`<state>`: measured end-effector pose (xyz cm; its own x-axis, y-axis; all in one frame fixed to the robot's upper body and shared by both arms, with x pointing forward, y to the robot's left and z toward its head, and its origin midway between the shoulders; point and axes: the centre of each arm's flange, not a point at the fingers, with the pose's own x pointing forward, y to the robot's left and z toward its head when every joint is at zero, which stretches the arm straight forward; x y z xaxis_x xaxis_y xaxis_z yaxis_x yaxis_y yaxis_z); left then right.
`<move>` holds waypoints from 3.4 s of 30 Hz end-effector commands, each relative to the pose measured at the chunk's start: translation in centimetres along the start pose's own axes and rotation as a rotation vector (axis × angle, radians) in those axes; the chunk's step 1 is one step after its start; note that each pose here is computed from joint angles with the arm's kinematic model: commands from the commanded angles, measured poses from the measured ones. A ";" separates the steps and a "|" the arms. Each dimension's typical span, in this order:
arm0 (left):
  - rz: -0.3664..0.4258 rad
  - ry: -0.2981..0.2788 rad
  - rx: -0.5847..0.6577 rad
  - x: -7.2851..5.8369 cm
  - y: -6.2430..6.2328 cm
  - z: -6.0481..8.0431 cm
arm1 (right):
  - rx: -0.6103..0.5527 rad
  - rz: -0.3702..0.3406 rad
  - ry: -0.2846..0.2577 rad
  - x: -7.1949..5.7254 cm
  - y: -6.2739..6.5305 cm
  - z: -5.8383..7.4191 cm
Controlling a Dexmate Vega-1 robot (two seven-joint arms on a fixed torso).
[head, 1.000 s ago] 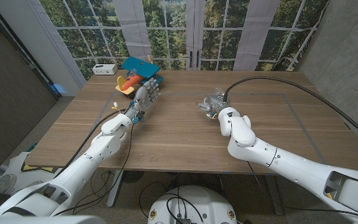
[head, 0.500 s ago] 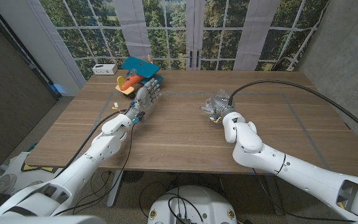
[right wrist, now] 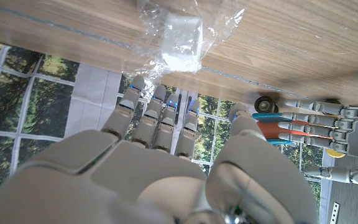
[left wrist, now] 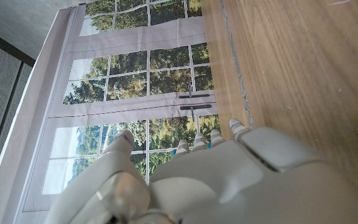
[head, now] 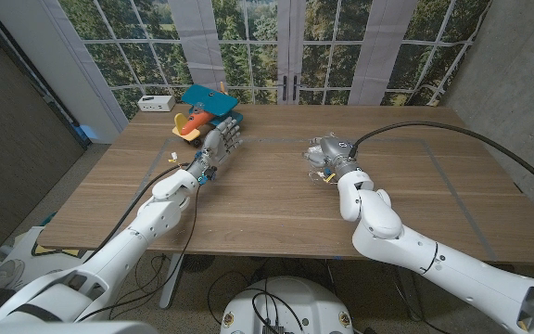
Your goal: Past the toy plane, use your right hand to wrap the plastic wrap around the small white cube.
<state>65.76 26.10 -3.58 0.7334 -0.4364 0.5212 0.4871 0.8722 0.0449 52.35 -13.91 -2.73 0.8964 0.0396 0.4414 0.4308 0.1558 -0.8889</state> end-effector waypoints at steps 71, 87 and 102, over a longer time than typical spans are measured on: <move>-0.003 0.003 0.010 0.9 -0.1 0.4 | -0.244 -0.085 0.171 -0.5 5.9 -2.9; -0.002 0.000 0.012 0.8 0.2 0.6 | -0.135 -0.381 0.157 0.2 4.2 -2.0; 0.004 -0.003 0.011 0.8 0.8 0.6 | -0.134 -0.454 0.137 2.1 3.4 -1.1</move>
<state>66.31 26.18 -2.69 0.7346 -0.4371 0.5190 0.4817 0.8746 0.0548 55.06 -15.03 -6.10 0.6686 -0.1445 0.7294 0.7368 -0.0038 -0.6762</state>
